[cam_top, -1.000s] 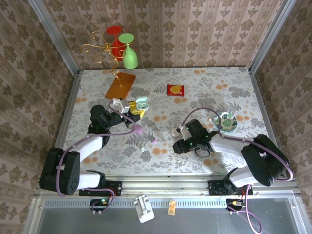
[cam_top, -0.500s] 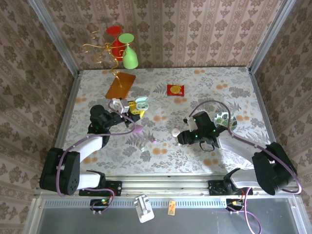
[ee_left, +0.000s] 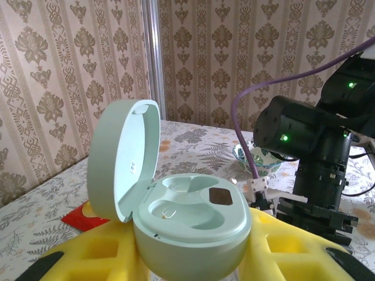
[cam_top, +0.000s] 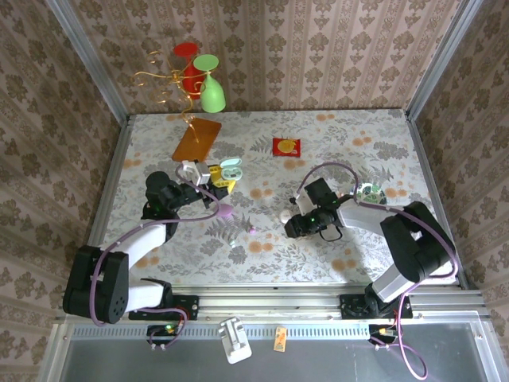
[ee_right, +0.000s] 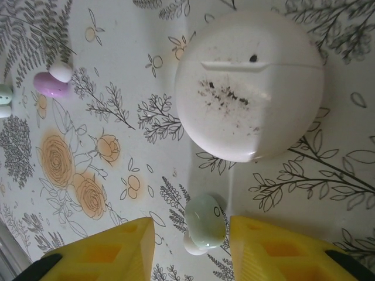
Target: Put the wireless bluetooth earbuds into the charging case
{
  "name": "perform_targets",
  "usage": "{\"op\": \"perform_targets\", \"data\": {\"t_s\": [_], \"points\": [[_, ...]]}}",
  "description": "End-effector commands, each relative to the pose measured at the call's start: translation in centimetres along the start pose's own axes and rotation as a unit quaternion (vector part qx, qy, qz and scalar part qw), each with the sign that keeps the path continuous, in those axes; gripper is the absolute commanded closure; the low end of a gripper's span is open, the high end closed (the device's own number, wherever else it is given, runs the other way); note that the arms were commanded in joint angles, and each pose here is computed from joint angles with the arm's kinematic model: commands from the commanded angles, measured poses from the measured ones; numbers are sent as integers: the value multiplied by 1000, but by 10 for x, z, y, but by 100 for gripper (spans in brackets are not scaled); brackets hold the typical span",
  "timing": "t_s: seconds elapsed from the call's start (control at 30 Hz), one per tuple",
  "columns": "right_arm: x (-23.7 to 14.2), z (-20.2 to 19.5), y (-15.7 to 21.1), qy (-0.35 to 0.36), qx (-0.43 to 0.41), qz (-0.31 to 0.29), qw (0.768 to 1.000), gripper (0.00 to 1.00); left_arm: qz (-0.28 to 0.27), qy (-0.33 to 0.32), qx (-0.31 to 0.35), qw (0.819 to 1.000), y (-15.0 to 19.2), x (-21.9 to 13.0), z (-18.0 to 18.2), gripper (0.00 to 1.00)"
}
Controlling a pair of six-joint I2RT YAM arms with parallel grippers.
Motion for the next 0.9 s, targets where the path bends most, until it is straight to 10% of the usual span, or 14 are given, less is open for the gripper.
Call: {"op": "perform_targets", "data": {"t_s": [0.0,0.87], "points": [[3,4,-3,-22,-8,2,1000,60,-6,12,18,1000,-6,-1,-7,71],[9,14,16,-57,49,4,997,65,-5,9,23,1000,-5,-2,-9,71]]}}
Point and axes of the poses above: each hand's point on the last joint's axis, 136 mm out from that joint toward the fingers, its own x axis out along the fingers, its own z axis along the line the jaws close on, y = z × x, the point moved 5 cm from there along -x, back along the fingers, and after that the axes turned 8 degrees about -x, right-handed, at the moved point
